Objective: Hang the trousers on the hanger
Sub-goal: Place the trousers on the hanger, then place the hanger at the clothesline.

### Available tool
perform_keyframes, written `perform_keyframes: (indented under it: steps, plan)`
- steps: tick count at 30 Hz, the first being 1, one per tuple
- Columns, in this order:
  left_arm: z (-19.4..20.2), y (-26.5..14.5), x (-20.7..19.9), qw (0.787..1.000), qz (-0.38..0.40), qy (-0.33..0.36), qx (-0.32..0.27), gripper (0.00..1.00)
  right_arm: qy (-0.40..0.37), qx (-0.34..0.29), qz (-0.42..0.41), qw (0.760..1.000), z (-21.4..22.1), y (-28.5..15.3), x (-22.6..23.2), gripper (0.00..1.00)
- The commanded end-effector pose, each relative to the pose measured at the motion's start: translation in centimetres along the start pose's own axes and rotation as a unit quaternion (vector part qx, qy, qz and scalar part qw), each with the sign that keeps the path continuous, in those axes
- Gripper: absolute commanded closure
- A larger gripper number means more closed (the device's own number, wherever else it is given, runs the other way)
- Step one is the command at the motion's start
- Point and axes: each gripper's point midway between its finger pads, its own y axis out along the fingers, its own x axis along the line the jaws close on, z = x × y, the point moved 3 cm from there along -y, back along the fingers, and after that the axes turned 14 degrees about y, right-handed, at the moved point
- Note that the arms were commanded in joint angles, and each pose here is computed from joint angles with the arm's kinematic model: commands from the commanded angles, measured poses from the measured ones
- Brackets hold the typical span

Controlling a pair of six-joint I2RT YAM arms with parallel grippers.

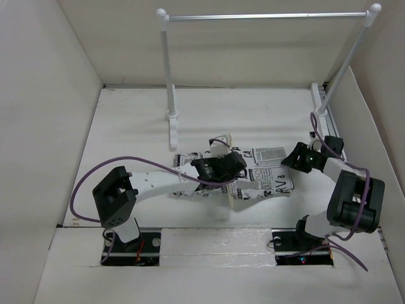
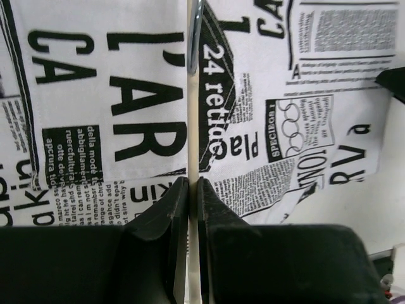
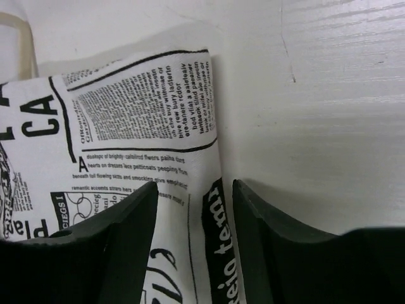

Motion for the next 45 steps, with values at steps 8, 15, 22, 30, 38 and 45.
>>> perform_keyframes:
  steps: [8,15,22,30,38,45]
  plan:
    - [-10.7,-7.4,-3.5,0.988,0.051,-0.022,-0.145,1.0,-0.159,-0.069,-0.129,0.976,-0.4,-8.9,14.9,0.35]
    - [-13.1,-9.0,-4.5,0.98,0.073,-0.027,-0.183,1.0,-0.171,0.001,-0.258,0.951,9.7,-13.9,22.5,0.65]
    - [-12.3,-8.1,-5.2,0.979,0.094,-0.047,-0.176,1.0,-0.141,0.074,-0.324,0.932,16.1,-14.4,25.8,0.36]
    - [-10.8,-7.6,-5.9,0.978,0.127,-0.065,-0.15,1.0,-0.134,0.08,-0.315,0.936,18.5,-11.3,27.1,0.35]
    - [-9.3,-7.7,-5.4,0.979,0.147,-0.065,-0.128,1.0,-0.133,0.042,-0.28,0.95,18.3,-8.5,25.2,0.58]
    - [-7.5,-5.2,-4.9,0.983,0.17,-0.045,-0.061,0.86,-0.136,0.058,-0.271,0.951,19.8,-8.4,22.7,1.0]
